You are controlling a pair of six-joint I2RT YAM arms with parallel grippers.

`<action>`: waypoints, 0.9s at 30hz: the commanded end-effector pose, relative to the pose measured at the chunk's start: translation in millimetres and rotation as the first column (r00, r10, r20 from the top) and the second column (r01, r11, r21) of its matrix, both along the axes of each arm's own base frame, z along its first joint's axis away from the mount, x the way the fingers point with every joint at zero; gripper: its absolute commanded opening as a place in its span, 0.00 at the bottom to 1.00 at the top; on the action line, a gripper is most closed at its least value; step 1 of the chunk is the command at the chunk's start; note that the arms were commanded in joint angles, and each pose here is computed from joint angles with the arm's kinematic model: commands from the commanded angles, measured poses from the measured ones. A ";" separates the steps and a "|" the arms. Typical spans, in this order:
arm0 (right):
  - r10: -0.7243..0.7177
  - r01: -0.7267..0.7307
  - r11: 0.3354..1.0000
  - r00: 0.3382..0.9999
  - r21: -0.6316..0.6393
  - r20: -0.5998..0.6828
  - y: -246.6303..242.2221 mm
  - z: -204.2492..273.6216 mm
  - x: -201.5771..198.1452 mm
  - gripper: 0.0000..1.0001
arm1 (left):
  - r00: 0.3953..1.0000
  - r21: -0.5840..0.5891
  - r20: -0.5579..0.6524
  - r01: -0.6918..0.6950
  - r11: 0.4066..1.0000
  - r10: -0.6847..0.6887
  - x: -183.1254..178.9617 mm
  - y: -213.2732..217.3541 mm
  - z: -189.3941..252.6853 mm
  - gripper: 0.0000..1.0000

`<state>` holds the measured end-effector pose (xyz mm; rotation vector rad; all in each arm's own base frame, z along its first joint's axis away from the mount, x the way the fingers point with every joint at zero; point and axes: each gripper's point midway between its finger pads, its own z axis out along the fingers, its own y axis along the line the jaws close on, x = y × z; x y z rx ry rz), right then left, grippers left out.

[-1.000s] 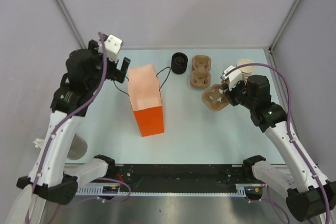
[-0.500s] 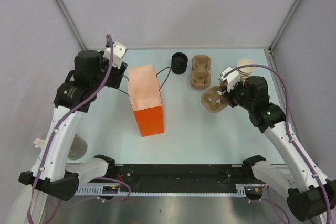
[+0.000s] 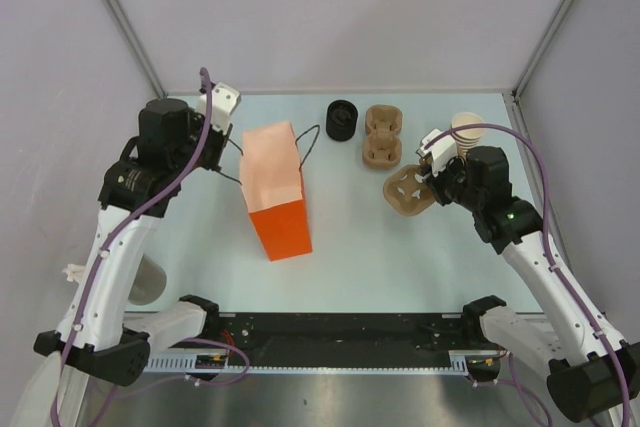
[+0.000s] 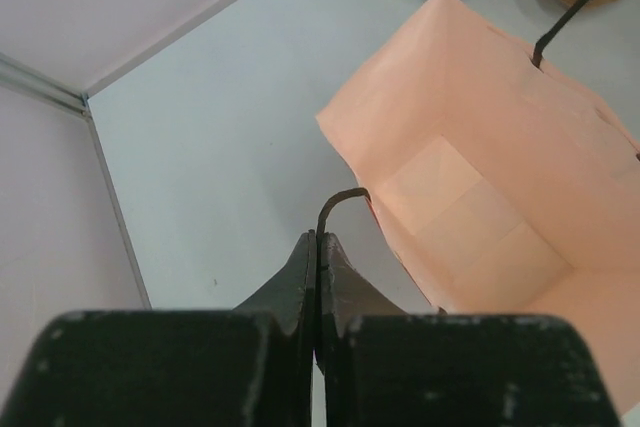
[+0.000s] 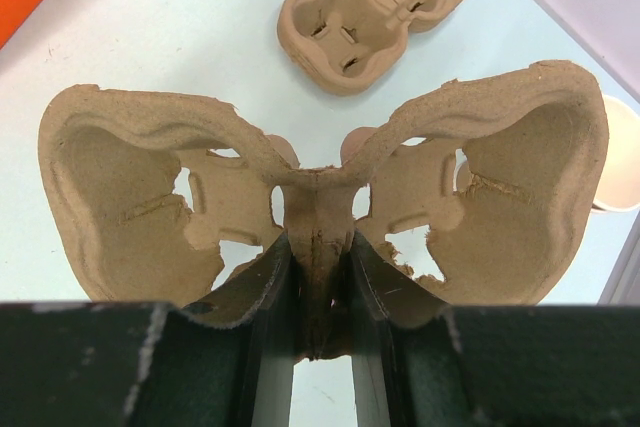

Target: Pack the takeout coffee

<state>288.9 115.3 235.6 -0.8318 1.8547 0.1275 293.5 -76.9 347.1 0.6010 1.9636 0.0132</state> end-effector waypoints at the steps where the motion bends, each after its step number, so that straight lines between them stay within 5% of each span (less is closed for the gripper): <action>1: -0.001 0.001 1.000 0.998 0.002 0.058 0.9 11.9 5.6 0.27 | 0.996 -0.024 0.068 0.053 0.998 -0.051 8.7 -9.9 25.8 0.00; 15: -0.017 0.017 1.000 0.997 0.004 0.072 -1.2 14.4 7.3 0.27 | 0.945 -0.078 0.135 0.311 0.947 -0.299 9.8 -60.2 62.5 0.00; 27: -0.022 0.012 0.999 0.956 0.036 0.293 -10.5 92.4 -6.6 0.28 | 0.867 -0.040 0.048 0.498 0.866 -0.496 -20.3 -111.2 24.1 0.00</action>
